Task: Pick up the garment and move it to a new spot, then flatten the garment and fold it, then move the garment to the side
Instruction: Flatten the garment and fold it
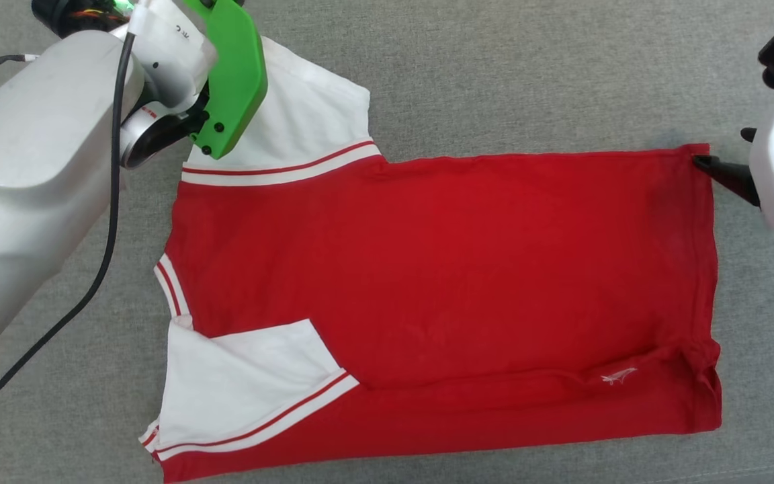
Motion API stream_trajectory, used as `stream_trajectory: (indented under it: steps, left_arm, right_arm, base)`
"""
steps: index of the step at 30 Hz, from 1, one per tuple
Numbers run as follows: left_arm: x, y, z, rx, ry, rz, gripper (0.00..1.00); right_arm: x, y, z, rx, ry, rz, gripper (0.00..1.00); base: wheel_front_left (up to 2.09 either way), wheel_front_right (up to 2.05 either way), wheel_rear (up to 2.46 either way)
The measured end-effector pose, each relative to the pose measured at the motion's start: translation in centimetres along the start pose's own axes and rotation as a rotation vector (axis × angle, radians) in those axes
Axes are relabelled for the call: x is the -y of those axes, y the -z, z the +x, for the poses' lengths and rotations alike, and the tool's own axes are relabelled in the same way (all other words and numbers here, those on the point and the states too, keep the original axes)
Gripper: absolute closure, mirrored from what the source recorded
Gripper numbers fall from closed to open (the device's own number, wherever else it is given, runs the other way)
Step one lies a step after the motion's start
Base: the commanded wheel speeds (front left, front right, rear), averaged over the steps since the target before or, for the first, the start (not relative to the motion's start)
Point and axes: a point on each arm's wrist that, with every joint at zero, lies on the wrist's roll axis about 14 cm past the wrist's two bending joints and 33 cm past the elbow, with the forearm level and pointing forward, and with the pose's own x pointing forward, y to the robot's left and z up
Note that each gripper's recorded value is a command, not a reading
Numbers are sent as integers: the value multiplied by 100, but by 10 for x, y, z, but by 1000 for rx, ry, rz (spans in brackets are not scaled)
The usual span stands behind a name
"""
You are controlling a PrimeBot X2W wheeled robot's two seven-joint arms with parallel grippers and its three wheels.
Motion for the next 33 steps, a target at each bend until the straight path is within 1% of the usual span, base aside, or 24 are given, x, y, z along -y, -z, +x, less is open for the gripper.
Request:
stream_trajectory:
  steps: [3,6,9,14,15,16,17,22,27,30,33]
  left_arm:
    - [1,1,2,9,8,-1,100]
    - [0,5,3,11,6,-8,100]
    - [-3,9,4,10,3,-14,100]
    - [-6,11,4,19,-5,-23,100]
    - [-7,11,4,26,-7,-26,100]
    - [-8,10,3,30,-10,-28,100]
    - [-8,10,2,33,-12,-28,100]
    - [-12,12,-9,52,-35,-36,100]
    - [-12,12,-31,91,-56,-36,100]
    - [-7,13,-45,112,-63,-36,100]
    - [2,18,-59,134,-64,-39,100]
  right_arm:
    - [-10,12,20,-65,-36,13,0]
    - [-23,19,35,-95,-80,25,0]
    - [-24,23,42,-114,-82,7,0]
    - [-24,30,50,-113,-87,19,0]
    - [-23,29,51,-97,-87,22,54]
    - [-22,27,51,-78,-82,22,80]
    - [-21,26,50,-62,-78,24,100]
    - [-22,11,42,64,-65,26,100]
    - [-25,-2,18,193,-62,28,100]
    - [-25,-4,0,263,-58,40,100]
    - [-28,1,-16,309,-58,49,100]
  base:
    - [0,0,0]
    - [0,0,0]
    - [0,0,0]
    - [0,0,0]
    - [0,0,0]
    - [0,0,0]
    - [0,0,0]
    - [0,0,0]
    - [0,0,0]
    - [0,0,0]
    - [0,0,0]
